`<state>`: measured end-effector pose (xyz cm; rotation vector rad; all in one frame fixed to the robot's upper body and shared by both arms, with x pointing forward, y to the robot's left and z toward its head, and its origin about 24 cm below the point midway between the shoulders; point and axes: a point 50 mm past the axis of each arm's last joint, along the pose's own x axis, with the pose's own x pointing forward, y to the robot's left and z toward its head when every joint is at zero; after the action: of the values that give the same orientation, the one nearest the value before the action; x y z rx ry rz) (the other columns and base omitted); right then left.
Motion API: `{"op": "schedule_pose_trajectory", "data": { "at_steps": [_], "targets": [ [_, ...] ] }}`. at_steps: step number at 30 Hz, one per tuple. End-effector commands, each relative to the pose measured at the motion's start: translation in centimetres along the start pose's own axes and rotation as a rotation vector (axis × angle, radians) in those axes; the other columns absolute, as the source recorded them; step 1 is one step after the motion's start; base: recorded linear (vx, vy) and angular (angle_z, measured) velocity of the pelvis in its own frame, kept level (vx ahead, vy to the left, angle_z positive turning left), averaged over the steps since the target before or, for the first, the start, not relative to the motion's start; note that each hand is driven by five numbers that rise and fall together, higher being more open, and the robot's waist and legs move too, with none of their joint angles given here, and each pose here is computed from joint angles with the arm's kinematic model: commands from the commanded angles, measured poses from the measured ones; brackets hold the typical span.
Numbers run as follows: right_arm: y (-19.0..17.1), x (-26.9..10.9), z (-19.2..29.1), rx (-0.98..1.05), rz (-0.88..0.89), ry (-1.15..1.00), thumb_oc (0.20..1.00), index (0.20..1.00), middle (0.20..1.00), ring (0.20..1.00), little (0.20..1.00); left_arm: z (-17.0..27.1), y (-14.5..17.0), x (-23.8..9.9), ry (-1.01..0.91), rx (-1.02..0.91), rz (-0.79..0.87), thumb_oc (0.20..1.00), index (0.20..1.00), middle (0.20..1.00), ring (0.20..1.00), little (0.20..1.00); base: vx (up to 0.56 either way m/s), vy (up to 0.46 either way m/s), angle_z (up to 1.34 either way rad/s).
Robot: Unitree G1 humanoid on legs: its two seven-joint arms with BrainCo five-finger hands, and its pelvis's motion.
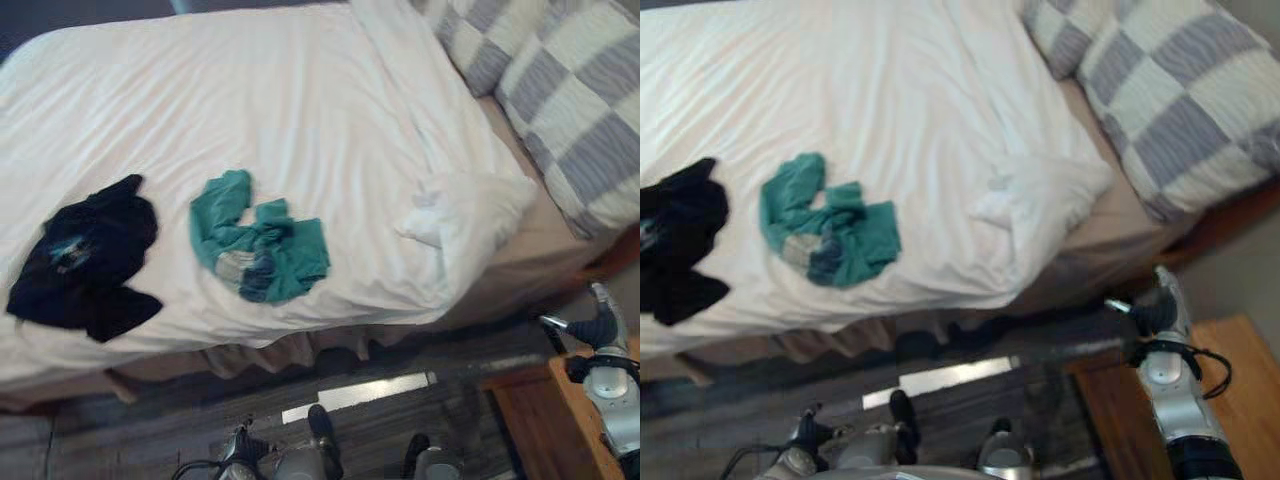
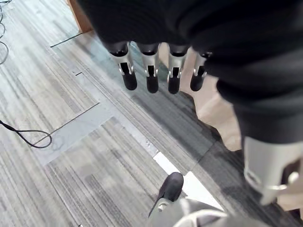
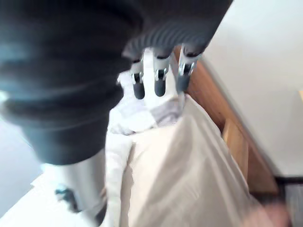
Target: Tidy up the quilt and then pick up the clothes from the bed and put them into the laundry hamper.
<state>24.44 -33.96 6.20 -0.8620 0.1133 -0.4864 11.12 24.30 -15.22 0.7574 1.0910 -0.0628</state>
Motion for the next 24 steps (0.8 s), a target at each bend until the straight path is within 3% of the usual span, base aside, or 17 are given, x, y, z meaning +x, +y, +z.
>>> {"op": "schedule_pose_trajectory", "data": {
  "at_steps": [1,9,11,17,18,19,20,21,24],
  "targets": [
    [-4.1,3.2,3.9,-0.025,-0.169,-0.151,1.000,1.000,1.000,1.000,1.000,1.1,4.2,0.7,-0.043,0.016,0.114,1.000,1.000,1.000,1.000,1.000,0.00,-0.147,0.74],
    [-7.4,7.8,6.6,-0.205,-0.187,-0.155,1.000,1.000,1.000,1.000,1.000,1.4,5.8,0.9,-0.080,0.079,0.124,1.000,1.000,1.000,1.000,1.000,0.06,-0.218,0.96],
    [-7.4,8.5,7.7,-0.221,-0.177,-0.173,1.000,1.000,1.000,1.000,1.000,1.2,5.5,0.8,-0.078,0.070,0.119,1.000,1.000,1.000,1.000,1.000,0.03,-0.180,0.30],
    [-11.7,11.9,11.6,-0.350,-0.209,-0.144,1.000,1.000,1.000,1.000,1.000,2.8,5.1,0.9,-0.145,0.060,0.111,1.000,1.000,1.000,1.000,1.000,-0.02,-0.090,0.14],
    [-11.7,12.0,12.0,-0.343,-0.203,-0.155,0.407,0.407,0.407,0.407,0.407,3.0,4.9,0.9,-0.152,0.055,0.108,1.000,1.000,1.000,1.000,1.000,0.00,-0.056,0.23],
    [-11.7,12.0,12.0,-0.343,-0.203,-0.156,0.260,0.260,0.260,0.260,0.260,3.0,4.9,0.9,-0.152,0.054,0.108,1.000,1.000,1.000,1.000,1.000,0.00,-0.055,0.04],
    [-12.4,11.9,13.0,-0.271,-0.237,-0.190,0.602,0.602,0.602,0.602,0.602,3.3,4.6,0.9,-0.162,0.029,0.100,1.000,1.000,1.000,1.000,1.000,-0.02,-0.055,-0.18],
    [-12.4,11.8,13.1,-0.271,-0.235,-0.202,1.000,1.000,1.000,1.000,1.000,3.5,4.4,0.9,-0.163,0.022,0.098,1.000,1.000,1.000,1.000,1.000,-0.02,-0.073,-0.32],
    [-13.0,11.3,14.1,-0.224,-0.237,-0.276,1.000,1.000,1.000,1.000,1.000,3.4,4.0,0.8,-0.160,0.001,0.088,1.000,1.000,1.000,1.000,1.000,0.00,-0.051,-0.29]
  ]
}}
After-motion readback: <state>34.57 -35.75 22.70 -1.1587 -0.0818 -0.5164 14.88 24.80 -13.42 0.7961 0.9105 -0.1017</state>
